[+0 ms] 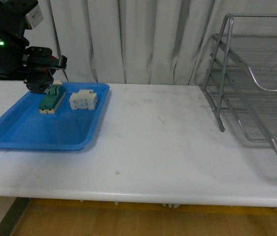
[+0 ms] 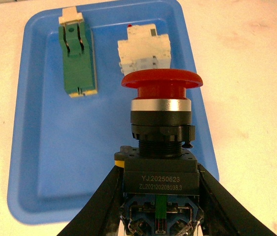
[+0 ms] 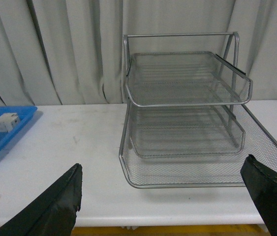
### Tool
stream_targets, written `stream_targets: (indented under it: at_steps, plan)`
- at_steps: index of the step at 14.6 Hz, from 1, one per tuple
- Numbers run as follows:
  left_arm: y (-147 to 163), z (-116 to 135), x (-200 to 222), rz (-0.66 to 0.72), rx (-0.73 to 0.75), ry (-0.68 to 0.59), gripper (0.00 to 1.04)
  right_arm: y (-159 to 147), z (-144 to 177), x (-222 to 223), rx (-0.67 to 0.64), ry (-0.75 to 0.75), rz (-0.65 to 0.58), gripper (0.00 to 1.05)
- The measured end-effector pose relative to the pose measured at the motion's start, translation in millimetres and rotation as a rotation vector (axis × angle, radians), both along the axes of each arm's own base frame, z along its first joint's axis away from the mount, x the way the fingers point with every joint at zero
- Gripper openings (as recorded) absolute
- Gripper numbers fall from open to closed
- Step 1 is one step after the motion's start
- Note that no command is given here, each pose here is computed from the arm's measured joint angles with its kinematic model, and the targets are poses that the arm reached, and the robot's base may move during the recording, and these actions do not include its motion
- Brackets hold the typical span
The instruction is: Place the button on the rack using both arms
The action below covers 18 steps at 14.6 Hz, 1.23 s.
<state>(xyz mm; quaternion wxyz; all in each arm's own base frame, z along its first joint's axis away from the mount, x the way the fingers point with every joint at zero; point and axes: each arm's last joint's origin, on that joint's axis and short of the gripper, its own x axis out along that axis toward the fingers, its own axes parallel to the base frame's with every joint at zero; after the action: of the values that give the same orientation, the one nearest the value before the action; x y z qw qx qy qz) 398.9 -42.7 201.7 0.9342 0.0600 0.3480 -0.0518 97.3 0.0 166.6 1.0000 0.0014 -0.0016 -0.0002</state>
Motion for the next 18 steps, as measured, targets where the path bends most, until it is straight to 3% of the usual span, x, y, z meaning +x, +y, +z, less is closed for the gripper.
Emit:
stream_targets:
  at_steps: [6, 10, 13, 18]
  plan:
    - [1, 4, -31, -0.016, 0.006, 0.001, 0.36, 0, 0, 0, 0.000, 0.000, 0.000, 0.98]
    - [11, 21, -97, -0.029, 0.001, -0.064, 0.36, 0, 0, 0, 0.000, 0.000, 0.000, 0.98]
    - [32, 1, -112, 0.017, -0.001, -0.016, 0.36, 0, 0, 0, 0.000, 0.000, 0.000, 0.98]
    - [39, 1, -118, 0.014, 0.002, -0.037, 0.36, 0, 0, 0, 0.000, 0.000, 0.000, 0.98]
